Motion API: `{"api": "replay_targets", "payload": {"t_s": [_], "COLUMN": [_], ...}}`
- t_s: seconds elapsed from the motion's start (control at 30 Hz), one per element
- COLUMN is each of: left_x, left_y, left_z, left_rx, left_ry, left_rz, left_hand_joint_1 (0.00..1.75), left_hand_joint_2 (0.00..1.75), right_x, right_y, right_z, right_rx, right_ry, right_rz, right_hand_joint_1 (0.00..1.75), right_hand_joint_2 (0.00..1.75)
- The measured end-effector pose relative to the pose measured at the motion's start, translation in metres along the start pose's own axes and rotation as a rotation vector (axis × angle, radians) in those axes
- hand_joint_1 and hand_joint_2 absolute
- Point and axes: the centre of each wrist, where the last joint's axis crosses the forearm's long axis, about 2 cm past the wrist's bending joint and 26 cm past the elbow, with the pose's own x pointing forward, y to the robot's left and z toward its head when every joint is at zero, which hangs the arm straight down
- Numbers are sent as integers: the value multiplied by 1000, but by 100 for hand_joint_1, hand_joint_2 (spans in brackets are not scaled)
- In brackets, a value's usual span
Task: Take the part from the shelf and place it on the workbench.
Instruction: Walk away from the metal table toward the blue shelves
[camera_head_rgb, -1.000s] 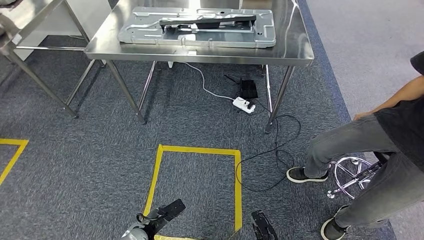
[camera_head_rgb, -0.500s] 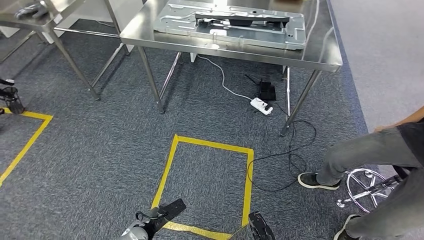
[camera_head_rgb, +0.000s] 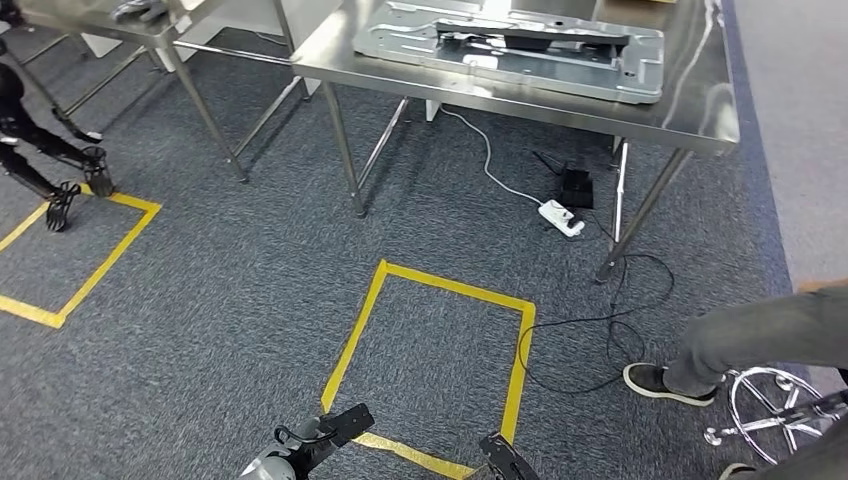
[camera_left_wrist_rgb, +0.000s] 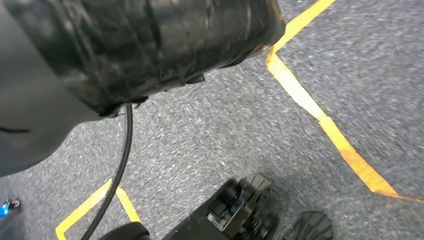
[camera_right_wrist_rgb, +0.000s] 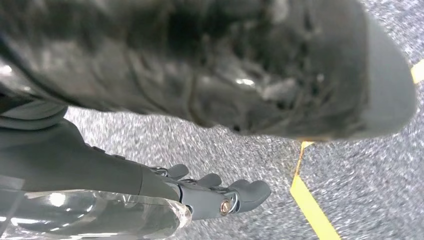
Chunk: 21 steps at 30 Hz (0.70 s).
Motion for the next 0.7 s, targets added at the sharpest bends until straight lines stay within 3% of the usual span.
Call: {"api": "replay_targets", "payload": {"t_s": [0.5, 0.7], "left_x": [-1, -5], "left_y": [0, -8], "left_z": [0, 1], "left_rx": [20, 11], "left_ry": [12, 25], "left_rz": [18, 23], "left_hand_joint_1": [0, 0], "left_hand_joint_2": [0, 0], "right_x": [10, 12], "right_y": [-1, 6], "right_z": [-1, 0], "right_rx": [15, 28], "right_ry": [-22, -48], "right_rz": [132, 284], "right_hand_joint_1": [0, 0], "right_hand_joint_2": [0, 0]}}
